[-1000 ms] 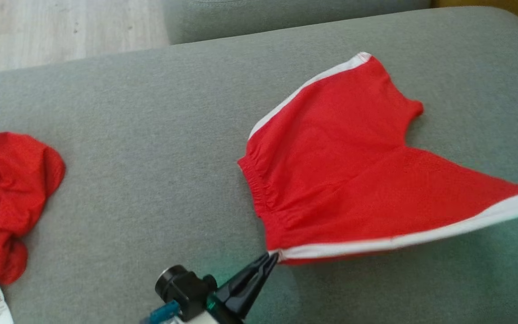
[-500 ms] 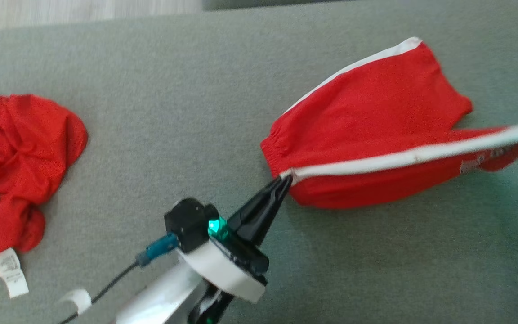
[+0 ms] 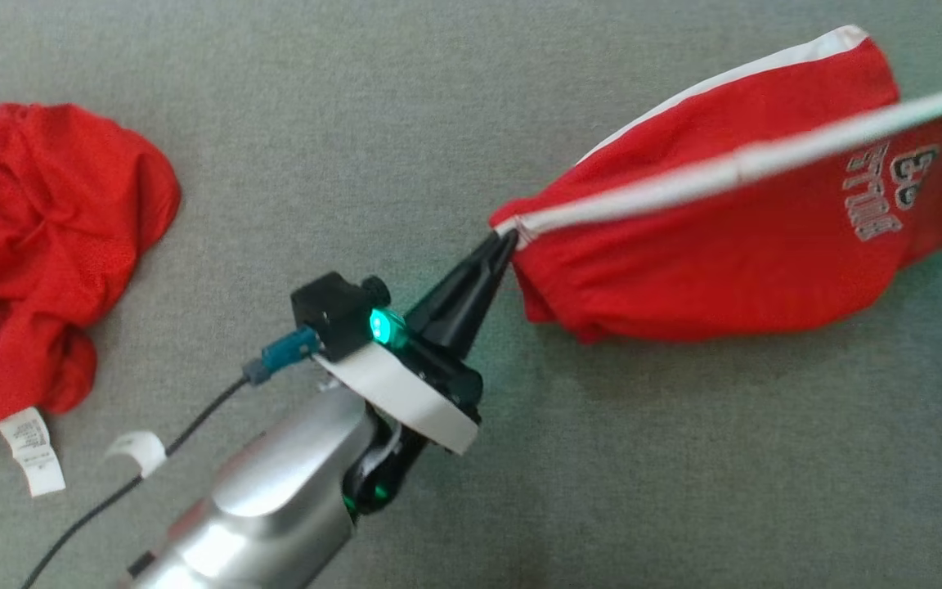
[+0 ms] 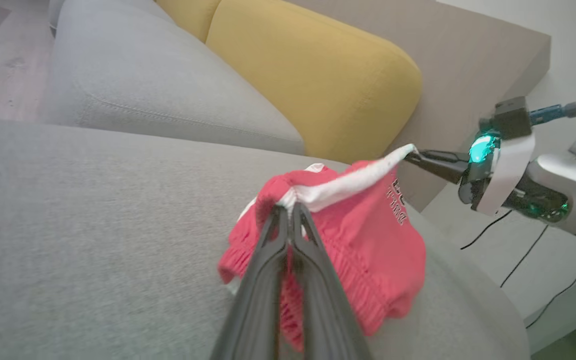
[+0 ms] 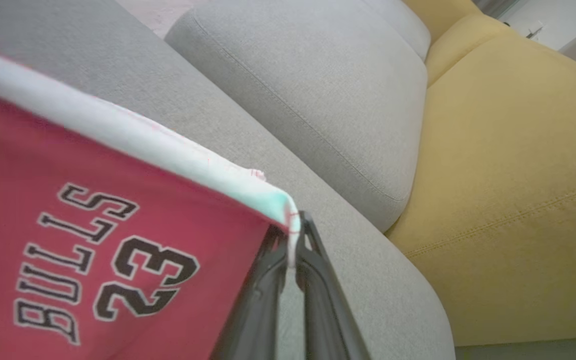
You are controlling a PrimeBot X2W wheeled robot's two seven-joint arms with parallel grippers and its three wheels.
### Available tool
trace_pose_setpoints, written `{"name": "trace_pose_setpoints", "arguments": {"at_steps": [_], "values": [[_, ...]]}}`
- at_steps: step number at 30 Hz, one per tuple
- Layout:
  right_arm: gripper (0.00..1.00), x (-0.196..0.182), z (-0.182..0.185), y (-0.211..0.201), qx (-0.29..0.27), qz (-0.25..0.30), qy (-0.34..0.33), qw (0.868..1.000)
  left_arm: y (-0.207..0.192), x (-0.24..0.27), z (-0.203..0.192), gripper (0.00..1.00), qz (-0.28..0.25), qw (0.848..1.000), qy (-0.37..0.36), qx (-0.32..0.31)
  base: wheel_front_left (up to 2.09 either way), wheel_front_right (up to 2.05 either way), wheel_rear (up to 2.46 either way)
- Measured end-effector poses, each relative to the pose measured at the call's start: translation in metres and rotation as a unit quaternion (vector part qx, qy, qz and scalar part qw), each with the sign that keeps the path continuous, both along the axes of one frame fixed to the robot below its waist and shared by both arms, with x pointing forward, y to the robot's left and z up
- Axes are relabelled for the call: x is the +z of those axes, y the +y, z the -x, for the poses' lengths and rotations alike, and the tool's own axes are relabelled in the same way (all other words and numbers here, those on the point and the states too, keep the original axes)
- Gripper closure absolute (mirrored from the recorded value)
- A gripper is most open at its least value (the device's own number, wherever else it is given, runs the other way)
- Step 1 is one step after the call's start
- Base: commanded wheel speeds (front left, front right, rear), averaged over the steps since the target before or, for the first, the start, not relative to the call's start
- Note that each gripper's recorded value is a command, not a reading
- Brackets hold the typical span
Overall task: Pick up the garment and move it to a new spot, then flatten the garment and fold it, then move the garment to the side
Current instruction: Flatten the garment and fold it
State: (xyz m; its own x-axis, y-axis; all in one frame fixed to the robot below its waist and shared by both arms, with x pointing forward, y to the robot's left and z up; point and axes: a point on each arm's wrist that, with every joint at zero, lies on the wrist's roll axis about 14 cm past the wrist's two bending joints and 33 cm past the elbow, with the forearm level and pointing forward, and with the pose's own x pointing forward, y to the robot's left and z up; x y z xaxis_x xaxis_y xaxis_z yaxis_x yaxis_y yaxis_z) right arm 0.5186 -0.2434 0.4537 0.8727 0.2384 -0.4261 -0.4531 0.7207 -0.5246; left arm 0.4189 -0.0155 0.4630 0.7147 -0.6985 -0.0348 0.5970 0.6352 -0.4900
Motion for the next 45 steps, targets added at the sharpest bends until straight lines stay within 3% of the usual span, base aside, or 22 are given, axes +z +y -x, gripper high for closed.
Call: {"name": "trace_pose_setpoints", "arguments": {"at_steps": [5,8,9,10,11,12,13,14,15,16,19,25,28,32,38,45], "values": [[0.99,-0.008,-0.026,0.009,0.015,0.004,0.003,1.0,0.009,-0.013,-0.014,1.0,-0.015,1.0,0.009,0.013,0.0,0.0,0.0],[0.87,-0.014,-0.037,0.013,0.022,0.006,0.006,1.0,0.008,-0.015,-0.018,1.0,-0.013,1.0,0.012,0.015,0.0,0.0,0.0],[0.75,-0.016,-0.04,0.015,0.024,0.006,0.007,1.0,0.008,-0.017,-0.019,1.0,-0.014,1.0,0.014,0.016,0.0,0.0,0.0],[0.53,-0.019,-0.042,0.017,0.027,0.007,0.009,1.0,0.009,-0.018,-0.02,1.0,-0.014,1.0,0.016,0.017,0.0,0.0,0.0],[0.23,-0.022,-0.043,0.019,0.03,0.007,0.013,0.999,0.009,-0.019,-0.021,0.97,-0.014,1.0,0.017,0.018,0.0,0.0,0.0],[0.0,-0.024,-0.045,0.022,0.032,0.006,0.013,0.999,0.01,-0.021,-0.022,0.89,-0.016,1.0,0.019,0.02,0.0,0.0,0.0],[0.0,-0.024,-0.048,0.023,0.032,0.002,0.01,0.999,0.012,-0.022,-0.024,0.82,-0.018,0.999,0.018,0.022,0.0,0.0,0.0],[0.0,-0.021,-0.052,0.025,0.034,-0.002,0.001,0.999,0.013,-0.023,-0.026,0.65,-0.021,0.999,0.019,0.025,0.0,0.0,0.0],[0.0,-0.019,-0.055,0.026,0.036,-0.004,-0.007,0.999,0.015,-0.024,-0.027,0.42,-0.022,0.999,0.02,0.029,0.0,0.0,0.0],[0.0,-0.016,-0.057,0.027,0.037,-0.008,-0.015,0.999,0.016,-0.025,-0.029,0.0,-0.023,0.999,0.02,0.033,0.0,0.0,0.0],[0.0,-0.011,-0.06,0.03,0.035,-0.03,-0.034,0.998,0.02,-0.022,-0.033,0.0,-0.03,0.999,0.009,0.042,0.0,0.0,0.0],[0.0,-0.007,-0.048,0.036,-0.013,-0.144,-0.05,0.988,0.045,-0.001,-0.043,0.0,-0.059,0.992,-0.044,0.102,0.0,0.0,0.0],[0.0,-0.023,-0.027,0.037,-0.048,-0.192,-0.025,0.98,0.065,0.007,-0.04,0.0,-0.085,0.982,-0.07,0.156,0.0,0.0,0.0],[0.0,-0.04,-0.003,0.04,-0.101,-0.263,0.006,0.96,0.089,0.023,-0.024,0.0,-0.106,0.965,-0.102,0.219,0.0,0.0,0.0],[0.0,-0.046,-0.004,0.04,-0.142,-0.298,0.028,0.944,0.124,0.033,0.006,0.0,-0.132,0.94,-0.118,0.293,0.0,0.0,0.0],[0.0,-0.072,-0.008,0.03,-0.205,-0.311,0.086,0.924,0.141,0.041,0.028,0.0,-0.148,0.924,-0.124,0.329,0.0,0.0,0.0]]}}
